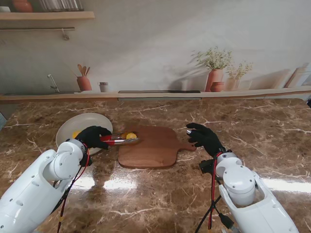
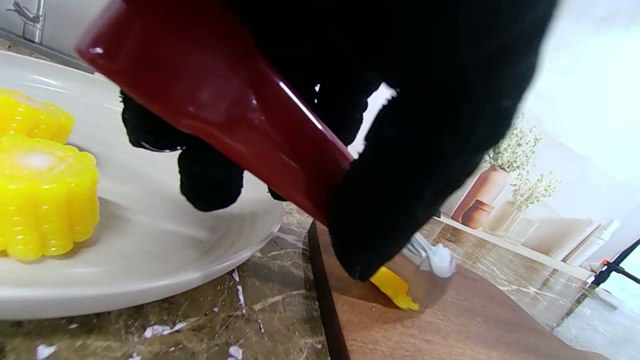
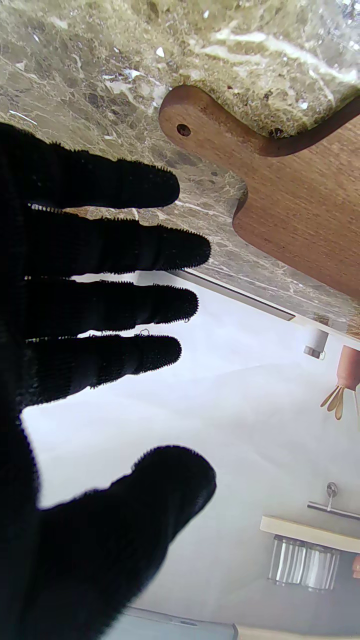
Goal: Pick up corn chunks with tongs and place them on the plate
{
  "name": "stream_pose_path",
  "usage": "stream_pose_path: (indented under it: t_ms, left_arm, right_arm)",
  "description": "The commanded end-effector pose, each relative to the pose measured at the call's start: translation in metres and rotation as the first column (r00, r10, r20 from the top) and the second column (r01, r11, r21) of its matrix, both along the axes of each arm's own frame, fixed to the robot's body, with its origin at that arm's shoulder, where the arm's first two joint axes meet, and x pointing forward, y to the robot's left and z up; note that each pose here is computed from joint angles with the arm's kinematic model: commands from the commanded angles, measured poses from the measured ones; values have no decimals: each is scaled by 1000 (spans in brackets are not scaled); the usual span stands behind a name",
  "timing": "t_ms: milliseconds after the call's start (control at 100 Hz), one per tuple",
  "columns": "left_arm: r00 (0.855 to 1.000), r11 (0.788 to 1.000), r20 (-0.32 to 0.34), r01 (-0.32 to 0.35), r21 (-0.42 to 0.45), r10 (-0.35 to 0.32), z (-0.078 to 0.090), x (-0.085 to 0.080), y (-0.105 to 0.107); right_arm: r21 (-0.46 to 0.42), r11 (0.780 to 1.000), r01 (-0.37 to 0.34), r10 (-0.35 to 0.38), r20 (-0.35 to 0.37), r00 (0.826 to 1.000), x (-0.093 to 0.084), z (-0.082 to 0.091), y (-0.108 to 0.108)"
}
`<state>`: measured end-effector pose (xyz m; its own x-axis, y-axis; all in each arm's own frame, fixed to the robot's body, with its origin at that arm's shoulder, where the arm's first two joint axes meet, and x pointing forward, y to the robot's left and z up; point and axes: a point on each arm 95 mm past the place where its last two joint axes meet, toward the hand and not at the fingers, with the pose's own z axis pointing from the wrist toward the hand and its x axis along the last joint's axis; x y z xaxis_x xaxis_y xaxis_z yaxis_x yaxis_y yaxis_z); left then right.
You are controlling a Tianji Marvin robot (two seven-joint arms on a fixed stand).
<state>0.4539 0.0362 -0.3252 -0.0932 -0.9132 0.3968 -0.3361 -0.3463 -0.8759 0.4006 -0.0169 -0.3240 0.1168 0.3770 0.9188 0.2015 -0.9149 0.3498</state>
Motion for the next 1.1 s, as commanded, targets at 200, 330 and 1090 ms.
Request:
stream_pose_path:
  t_ms: [200, 330, 1090]
  left_arm:
    - [996, 998, 85, -37, -44, 41, -9, -1, -2]
    - [992, 998, 114, -44, -50, 50, -10, 1, -2]
    - [887, 936, 319, -352, 2, 333, 31, 4, 74]
  right_arm:
    - [17, 1000, -16, 17, -19, 1000, -3, -3, 4]
    - [17, 1000, -16, 16, -20, 1000, -3, -3, 4]
    - [-10, 999, -46, 46, -21, 999, 0, 0, 4]
